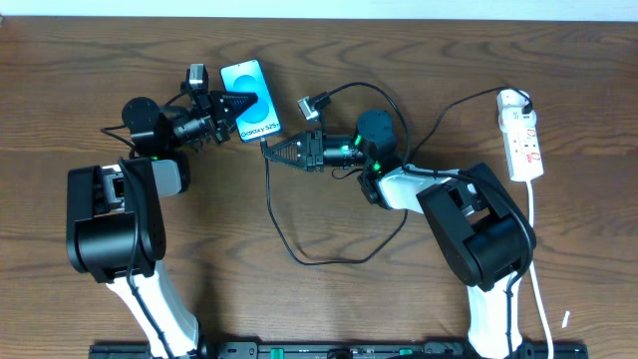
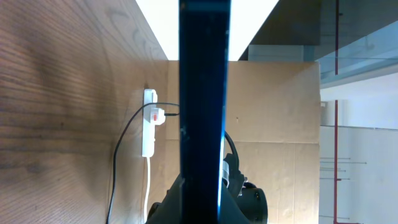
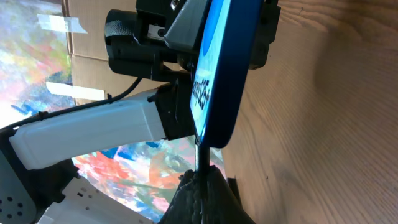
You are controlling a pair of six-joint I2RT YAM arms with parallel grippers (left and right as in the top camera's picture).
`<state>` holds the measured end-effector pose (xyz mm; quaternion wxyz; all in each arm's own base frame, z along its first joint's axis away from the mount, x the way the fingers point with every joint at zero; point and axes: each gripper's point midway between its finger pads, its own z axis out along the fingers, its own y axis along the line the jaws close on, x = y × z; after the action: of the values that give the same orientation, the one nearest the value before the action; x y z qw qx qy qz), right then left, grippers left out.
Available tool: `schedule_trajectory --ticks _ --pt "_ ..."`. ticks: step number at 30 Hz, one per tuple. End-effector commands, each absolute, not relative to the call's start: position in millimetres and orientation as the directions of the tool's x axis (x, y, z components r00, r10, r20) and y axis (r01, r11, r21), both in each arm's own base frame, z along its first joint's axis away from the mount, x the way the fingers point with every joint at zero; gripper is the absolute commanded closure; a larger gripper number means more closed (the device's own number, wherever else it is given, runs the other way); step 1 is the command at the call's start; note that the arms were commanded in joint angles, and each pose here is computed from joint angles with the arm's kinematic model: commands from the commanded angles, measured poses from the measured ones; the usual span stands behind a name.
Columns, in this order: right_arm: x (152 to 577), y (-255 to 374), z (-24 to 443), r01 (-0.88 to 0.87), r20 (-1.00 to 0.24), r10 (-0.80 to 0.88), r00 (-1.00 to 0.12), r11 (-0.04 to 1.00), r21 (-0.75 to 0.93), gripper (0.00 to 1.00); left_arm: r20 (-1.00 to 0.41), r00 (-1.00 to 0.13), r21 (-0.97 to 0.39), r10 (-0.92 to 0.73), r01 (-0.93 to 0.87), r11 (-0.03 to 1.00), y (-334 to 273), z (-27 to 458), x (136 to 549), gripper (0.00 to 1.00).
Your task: Plug charger to phone and switch on socket
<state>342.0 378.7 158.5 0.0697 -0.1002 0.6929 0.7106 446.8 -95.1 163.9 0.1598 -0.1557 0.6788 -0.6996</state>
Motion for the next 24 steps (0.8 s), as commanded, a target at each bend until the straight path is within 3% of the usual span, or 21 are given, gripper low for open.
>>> schedule_trajectory --ticks 1,24 --pt "346.8 379.3 158.0 -0.261 -0.261 -0.020 -0.965 -0.027 0.965 0.99 -0.037 -0.909 -0.999 -0.415 0.051 -0.021 -96.8 174.7 445.1 0.93" --pt "349.3 378.4 158.5 -0.277 -0.277 -0.009 -0.961 -0.026 0.960 0.99 -0.050 -0.909 -0.998 -0.414 0.063 -0.019 -96.9 176.2 444.7 0.93"
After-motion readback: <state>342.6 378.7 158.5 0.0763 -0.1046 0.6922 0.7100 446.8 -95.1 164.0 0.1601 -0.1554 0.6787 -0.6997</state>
